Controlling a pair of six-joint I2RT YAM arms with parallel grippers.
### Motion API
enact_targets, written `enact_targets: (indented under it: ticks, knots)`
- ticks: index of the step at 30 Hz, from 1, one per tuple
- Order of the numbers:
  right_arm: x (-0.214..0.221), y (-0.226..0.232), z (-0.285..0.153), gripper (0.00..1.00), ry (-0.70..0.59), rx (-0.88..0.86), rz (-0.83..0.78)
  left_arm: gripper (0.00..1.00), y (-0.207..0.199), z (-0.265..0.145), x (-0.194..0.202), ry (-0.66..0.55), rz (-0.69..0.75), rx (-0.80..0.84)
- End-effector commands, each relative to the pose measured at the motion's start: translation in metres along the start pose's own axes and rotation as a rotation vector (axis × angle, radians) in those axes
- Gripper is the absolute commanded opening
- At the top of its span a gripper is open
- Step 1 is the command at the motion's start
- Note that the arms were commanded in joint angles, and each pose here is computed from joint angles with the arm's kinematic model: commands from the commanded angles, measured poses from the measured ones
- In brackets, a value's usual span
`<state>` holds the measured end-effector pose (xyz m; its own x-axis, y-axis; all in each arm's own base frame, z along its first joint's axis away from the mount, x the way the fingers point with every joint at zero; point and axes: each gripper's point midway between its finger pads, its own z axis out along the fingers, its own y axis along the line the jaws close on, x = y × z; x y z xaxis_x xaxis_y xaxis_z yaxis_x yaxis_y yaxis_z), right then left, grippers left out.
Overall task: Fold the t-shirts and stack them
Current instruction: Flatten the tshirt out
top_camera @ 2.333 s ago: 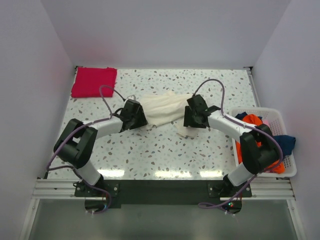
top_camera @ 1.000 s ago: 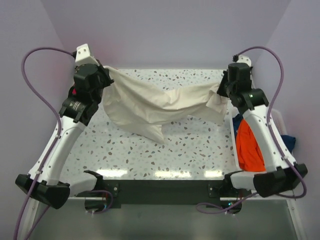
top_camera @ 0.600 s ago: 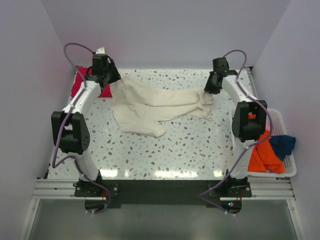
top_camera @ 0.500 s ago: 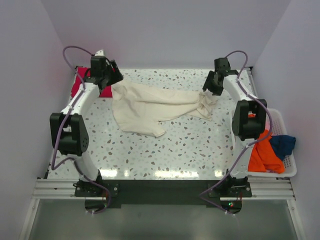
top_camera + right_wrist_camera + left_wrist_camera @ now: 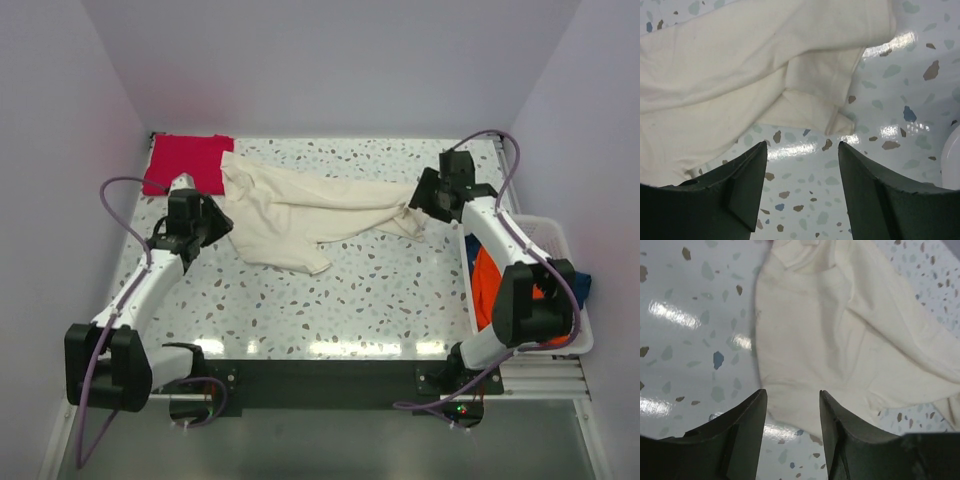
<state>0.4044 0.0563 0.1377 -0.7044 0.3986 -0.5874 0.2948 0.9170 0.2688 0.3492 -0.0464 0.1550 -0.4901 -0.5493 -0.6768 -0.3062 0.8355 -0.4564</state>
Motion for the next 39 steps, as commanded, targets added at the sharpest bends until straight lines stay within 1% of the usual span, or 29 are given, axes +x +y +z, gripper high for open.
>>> enact_targets:
  ticks: [1, 3, 7, 8, 14, 20, 21, 23, 24, 25, 26, 27, 28, 30, 32, 33, 36, 39]
  knots:
    - [0.010, 0.014, -0.004, 0.62, -0.034, -0.072, 0.018, 0.50, 0.014, 0.017, 0.028, 0.069, -0.046, -0.031]
    - [0.017, 0.017, -0.005, 0.61, -0.024, -0.082, 0.014, 0.50, 0.021, 0.027, 0.043, 0.108, -0.060, -0.045]
    - [0.032, 0.020, -0.001, 0.61, -0.002, -0.080, -0.008, 0.48, 0.027, 0.044, 0.051, 0.118, -0.072, -0.065]
    - [0.035, 0.019, 0.002, 0.61, 0.007, -0.078, -0.012, 0.48, 0.031, 0.050, 0.057, 0.138, -0.074, -0.082]
    - [0.044, 0.015, 0.010, 0.61, 0.027, -0.061, -0.025, 0.49, 0.041, 0.072, 0.072, 0.174, -0.089, -0.123]
    - [0.050, 0.006, 0.021, 0.61, 0.041, -0.020, -0.034, 0.47, 0.039, 0.086, 0.083, 0.206, -0.123, -0.108]
    - [0.053, 0.004, 0.024, 0.61, 0.050, -0.009, -0.039, 0.44, 0.040, 0.088, 0.085, 0.211, -0.125, -0.113]
    - [0.056, -0.002, 0.030, 0.61, 0.059, 0.015, -0.042, 0.40, 0.038, 0.090, 0.090, 0.239, -0.134, -0.102]
    - [0.059, -0.004, 0.032, 0.61, 0.066, 0.028, -0.044, 0.38, 0.032, 0.094, 0.083, 0.216, -0.133, -0.075]
    - [0.061, -0.008, 0.037, 0.61, 0.072, 0.048, -0.046, 0.32, 0.031, 0.094, 0.083, 0.219, -0.133, -0.074]
    - [0.063, -0.010, 0.039, 0.61, 0.076, 0.058, -0.048, 0.28, 0.030, 0.094, 0.081, 0.217, -0.128, -0.073]
    - [0.065, -0.013, 0.041, 0.61, 0.080, 0.072, -0.049, 0.21, 0.027, 0.095, 0.076, 0.205, -0.127, -0.069]
    - [0.067, -0.017, 0.045, 0.61, 0.087, 0.088, -0.052, 0.16, 0.030, 0.092, 0.077, 0.219, -0.121, -0.086]
    - [0.067, -0.024, 0.048, 0.61, 0.080, 0.123, -0.059, 0.06, 0.027, 0.089, 0.068, 0.207, -0.101, -0.093]
    - [0.069, -0.029, 0.050, 0.61, 0.082, 0.153, -0.066, 0.00, 0.023, 0.084, 0.059, 0.193, -0.091, -0.085]
    - [0.070, -0.030, 0.050, 0.61, 0.083, 0.157, -0.065, 0.00, 0.028, 0.082, 0.051, 0.173, -0.083, -0.122]
    - [0.075, -0.032, 0.051, 0.60, 0.087, 0.149, -0.060, 0.00, 0.033, 0.073, 0.028, 0.129, -0.084, -0.157]
    - [0.081, -0.033, 0.054, 0.58, 0.098, 0.143, -0.059, 0.00, 0.040, 0.065, 0.005, 0.095, -0.106, -0.164]
